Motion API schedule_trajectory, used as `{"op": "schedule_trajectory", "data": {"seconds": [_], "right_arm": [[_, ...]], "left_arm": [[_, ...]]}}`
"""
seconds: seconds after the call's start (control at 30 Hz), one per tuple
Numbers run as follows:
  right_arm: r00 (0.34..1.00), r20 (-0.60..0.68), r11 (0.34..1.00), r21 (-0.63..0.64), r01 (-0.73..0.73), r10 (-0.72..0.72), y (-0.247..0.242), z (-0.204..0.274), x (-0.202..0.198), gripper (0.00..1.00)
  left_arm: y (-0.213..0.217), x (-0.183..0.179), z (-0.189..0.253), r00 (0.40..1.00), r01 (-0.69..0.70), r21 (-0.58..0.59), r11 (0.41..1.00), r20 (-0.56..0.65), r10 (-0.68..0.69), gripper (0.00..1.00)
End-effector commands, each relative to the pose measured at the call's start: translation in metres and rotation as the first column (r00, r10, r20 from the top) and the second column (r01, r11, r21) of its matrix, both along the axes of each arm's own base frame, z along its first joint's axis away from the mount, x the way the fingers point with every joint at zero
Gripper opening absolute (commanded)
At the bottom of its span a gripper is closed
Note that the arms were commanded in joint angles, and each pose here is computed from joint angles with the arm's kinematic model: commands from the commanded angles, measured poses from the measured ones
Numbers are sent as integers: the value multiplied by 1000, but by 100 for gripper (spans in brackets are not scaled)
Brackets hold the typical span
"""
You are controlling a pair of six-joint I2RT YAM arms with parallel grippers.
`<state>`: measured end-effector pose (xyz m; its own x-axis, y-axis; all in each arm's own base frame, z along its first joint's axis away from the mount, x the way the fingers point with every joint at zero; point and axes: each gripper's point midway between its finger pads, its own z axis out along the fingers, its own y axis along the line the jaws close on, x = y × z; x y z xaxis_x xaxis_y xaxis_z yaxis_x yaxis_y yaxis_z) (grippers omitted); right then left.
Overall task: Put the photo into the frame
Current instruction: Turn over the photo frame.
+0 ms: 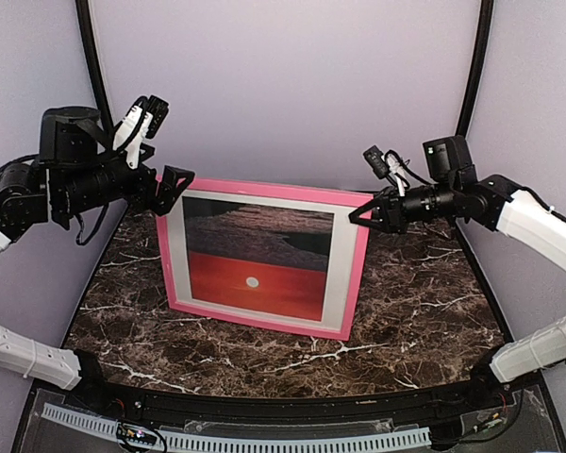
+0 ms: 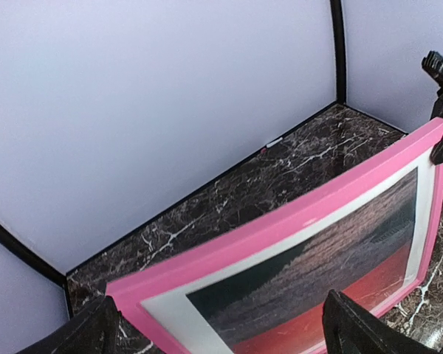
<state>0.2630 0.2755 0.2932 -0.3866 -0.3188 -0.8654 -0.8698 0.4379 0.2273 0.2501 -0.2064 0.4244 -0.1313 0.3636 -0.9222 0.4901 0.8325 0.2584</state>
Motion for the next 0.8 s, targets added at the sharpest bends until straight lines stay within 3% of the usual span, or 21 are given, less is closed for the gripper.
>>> {"op": "schedule_trajectory", "data": {"seconds": [0.0, 0.2, 0.5, 0.77], "right_arm": [[989, -90, 992, -53, 112, -116, -20, -16, 32, 0], [968, -222, 993, -51, 107, -116, -25, -40, 51, 0], [910, -403, 995, -68, 73, -95, -28, -93, 69, 3], [854, -513, 995, -77, 56, -88, -31, -138, 81, 18]], "left_arm": [[21, 17, -42, 978, -174, -68, 982, -130, 164, 99], [36, 36, -97, 926, -271, -137, 953, -307, 220, 99], [60, 67, -203, 790, -430, -163, 888, -543, 283, 99], [84, 88, -258, 711, -517, -158, 841, -627, 319, 99]]}}
